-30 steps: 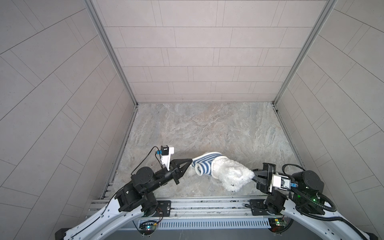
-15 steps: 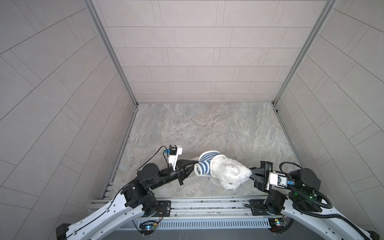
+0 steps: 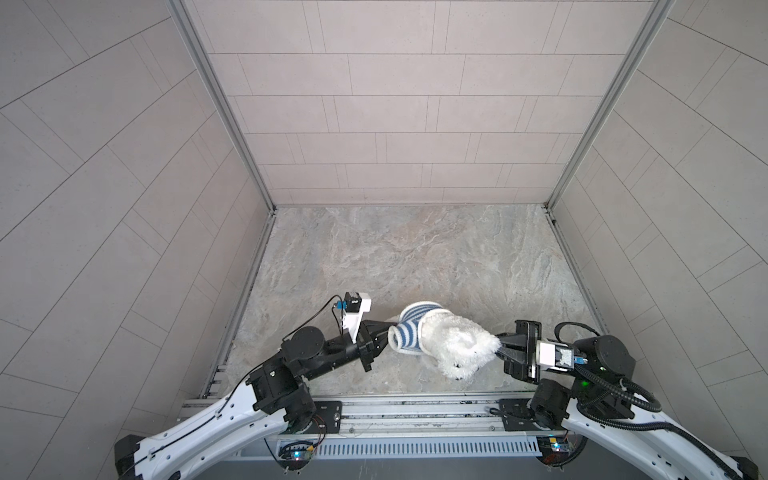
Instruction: Dress the teddy bear
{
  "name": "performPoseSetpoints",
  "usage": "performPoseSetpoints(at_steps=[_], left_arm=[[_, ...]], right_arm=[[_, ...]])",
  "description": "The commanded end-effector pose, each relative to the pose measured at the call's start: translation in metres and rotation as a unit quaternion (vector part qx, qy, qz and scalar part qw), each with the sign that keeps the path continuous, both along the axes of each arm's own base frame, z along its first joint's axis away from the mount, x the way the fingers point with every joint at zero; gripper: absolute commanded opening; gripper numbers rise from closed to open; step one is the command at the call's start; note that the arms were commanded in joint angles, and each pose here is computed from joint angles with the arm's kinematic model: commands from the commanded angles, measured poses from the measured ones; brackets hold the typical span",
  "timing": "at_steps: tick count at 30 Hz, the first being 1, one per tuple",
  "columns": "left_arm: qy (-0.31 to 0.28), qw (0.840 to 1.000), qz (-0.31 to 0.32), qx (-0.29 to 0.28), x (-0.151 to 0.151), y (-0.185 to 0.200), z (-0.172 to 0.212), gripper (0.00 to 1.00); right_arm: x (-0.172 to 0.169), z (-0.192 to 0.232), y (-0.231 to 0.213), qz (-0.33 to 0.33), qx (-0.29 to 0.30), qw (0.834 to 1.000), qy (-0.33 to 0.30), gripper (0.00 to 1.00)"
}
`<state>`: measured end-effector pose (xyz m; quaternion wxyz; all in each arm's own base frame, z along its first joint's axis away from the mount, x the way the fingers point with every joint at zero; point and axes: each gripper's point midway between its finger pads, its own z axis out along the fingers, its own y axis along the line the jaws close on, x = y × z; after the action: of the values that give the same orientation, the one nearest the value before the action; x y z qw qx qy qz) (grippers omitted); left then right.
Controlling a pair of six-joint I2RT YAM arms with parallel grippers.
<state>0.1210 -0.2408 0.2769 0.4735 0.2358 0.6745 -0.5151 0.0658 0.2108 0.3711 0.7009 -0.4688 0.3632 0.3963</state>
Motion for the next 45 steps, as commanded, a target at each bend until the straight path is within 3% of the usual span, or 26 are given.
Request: performPoseSetpoints(at_steps=[1, 5, 11, 13, 17, 19, 33, 43, 45], left_arm=[[-0.04, 0.999, 0.024, 0.014, -0.002, 0.017, 0.013, 0.17], [-0.065, 0.995, 0.066, 0.044, 0.0, 0.043, 0.02, 0.33], [-0.086, 0.986, 0.087, 0.113, -0.005, 0.069, 0.023, 0.45], [-0.098, 0.985, 0.064, 0.126, -0.014, 0.07, 0.029, 0.38], [-0.094, 0.986, -0.052, 0.128, -0.045, 0.048, 0.033, 0.38], [-0.079, 0.983, -0.083, 0.142, -0.051, 0.039, 0.027, 0.29], [-0.069, 0.981, -0.106, 0.146, -0.046, 0.018, 0.021, 0.0], [-0.074, 0.979, -0.112, 0.153, -0.039, 0.001, 0.023, 0.0], [-0.076, 0.978, -0.109, 0.159, -0.037, 0.0, 0.02, 0.04]], right_arm=[[-0.014, 0.022, -0.011, 0.007, 0.027, 0.999, -0.044, 0.0], [-0.014, 0.013, -0.009, 0.007, -0.005, 0.999, -0.037, 0.0], [-0.013, 0.007, -0.01, -0.003, -0.036, 0.999, -0.029, 0.0], [-0.009, 0.006, -0.009, -0.011, -0.046, 0.999, -0.023, 0.0], [-0.003, 0.0, -0.003, -0.011, -0.061, 0.998, -0.009, 0.0], [-0.002, 0.007, -0.002, -0.011, -0.064, 0.998, -0.004, 0.0], [0.002, 0.0, 0.005, -0.004, -0.082, 0.997, 0.014, 0.0], [0.001, 0.0, 0.004, -0.004, -0.079, 0.997, 0.012, 0.0], [0.0, 0.0, 0.003, -0.005, -0.075, 0.997, 0.011, 0.0]])
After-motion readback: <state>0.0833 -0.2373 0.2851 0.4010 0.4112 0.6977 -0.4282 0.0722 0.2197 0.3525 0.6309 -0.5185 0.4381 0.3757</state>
